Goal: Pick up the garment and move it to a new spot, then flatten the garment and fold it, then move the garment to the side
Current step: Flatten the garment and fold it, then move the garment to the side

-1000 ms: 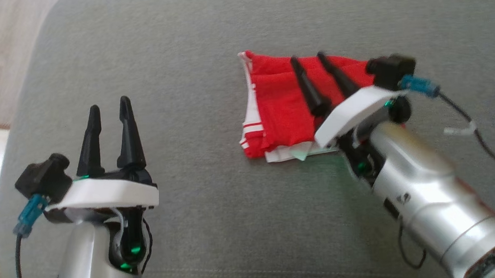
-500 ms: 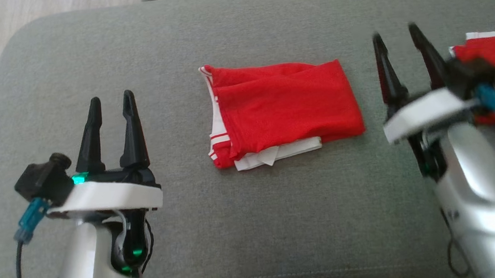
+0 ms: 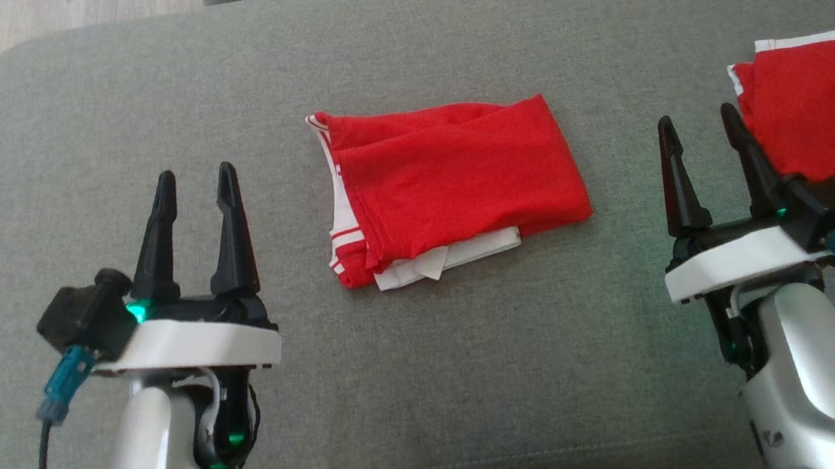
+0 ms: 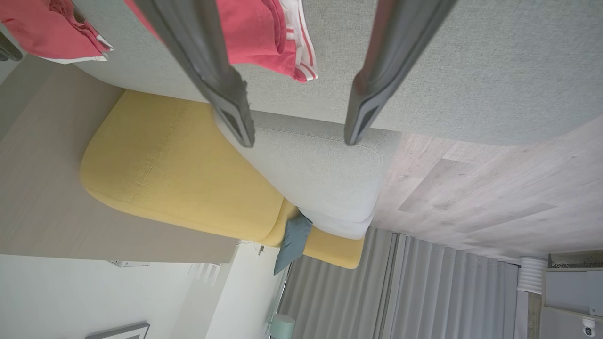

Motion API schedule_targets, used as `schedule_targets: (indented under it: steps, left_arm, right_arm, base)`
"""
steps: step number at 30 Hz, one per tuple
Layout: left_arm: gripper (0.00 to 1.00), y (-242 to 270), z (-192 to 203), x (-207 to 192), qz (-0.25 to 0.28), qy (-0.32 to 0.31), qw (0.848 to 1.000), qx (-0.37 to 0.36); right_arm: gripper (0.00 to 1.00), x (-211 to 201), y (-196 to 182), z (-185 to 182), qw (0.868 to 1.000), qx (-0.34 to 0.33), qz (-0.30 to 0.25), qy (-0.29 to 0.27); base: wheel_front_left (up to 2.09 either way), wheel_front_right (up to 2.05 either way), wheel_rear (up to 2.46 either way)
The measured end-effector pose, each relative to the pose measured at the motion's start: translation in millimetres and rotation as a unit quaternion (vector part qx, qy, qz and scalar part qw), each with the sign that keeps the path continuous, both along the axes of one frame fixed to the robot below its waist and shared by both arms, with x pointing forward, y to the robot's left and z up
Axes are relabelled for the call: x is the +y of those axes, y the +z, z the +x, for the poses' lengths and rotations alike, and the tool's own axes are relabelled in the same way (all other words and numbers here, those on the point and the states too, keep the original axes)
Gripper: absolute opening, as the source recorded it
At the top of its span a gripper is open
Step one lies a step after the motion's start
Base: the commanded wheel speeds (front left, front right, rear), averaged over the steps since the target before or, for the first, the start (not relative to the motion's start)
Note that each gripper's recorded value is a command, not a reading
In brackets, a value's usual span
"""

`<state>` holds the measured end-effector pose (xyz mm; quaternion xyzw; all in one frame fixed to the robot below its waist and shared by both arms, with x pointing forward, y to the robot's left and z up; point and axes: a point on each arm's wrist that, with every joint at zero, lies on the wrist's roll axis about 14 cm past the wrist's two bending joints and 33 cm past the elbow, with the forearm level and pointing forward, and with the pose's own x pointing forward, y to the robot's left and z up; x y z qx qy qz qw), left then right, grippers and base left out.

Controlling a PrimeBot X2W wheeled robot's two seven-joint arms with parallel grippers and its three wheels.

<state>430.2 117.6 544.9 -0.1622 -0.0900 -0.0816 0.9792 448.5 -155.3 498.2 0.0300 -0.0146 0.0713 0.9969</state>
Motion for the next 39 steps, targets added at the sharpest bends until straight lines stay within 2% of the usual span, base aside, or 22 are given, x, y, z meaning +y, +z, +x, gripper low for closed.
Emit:
schedule_targets:
  steps: [8, 21, 33, 39]
  left_arm:
    - [1.00, -14, 0, -5, 0.012, -0.010, 1.000, 0.016]
    - [1.00, -41, 3, 10, 0.024, 0.002, 0.998, 0.052]
    - [1.00, -52, 5, 27, 0.032, 0.025, 0.997, 0.067]
    - [1.00, -57, 9, 26, 0.032, 0.024, 0.997, 0.072]
  right_arm:
    - [1.00, 19, -5, 3, 1.000, 0.005, 0.002, 0.026]
    - [1.00, 41, -72, 19, 0.992, 0.113, 0.029, 0.045]
    - [1.00, 53, -115, 38, 0.981, 0.184, 0.022, 0.054]
    - [1.00, 69, -123, 40, 0.977, 0.198, 0.022, 0.077]
  base:
    - [0.00, 0.00, 0.00]
    - [0.00, 0.00, 0.00]
    - [0.00, 0.00, 0.00]
    - [0.00, 0.00, 0.00]
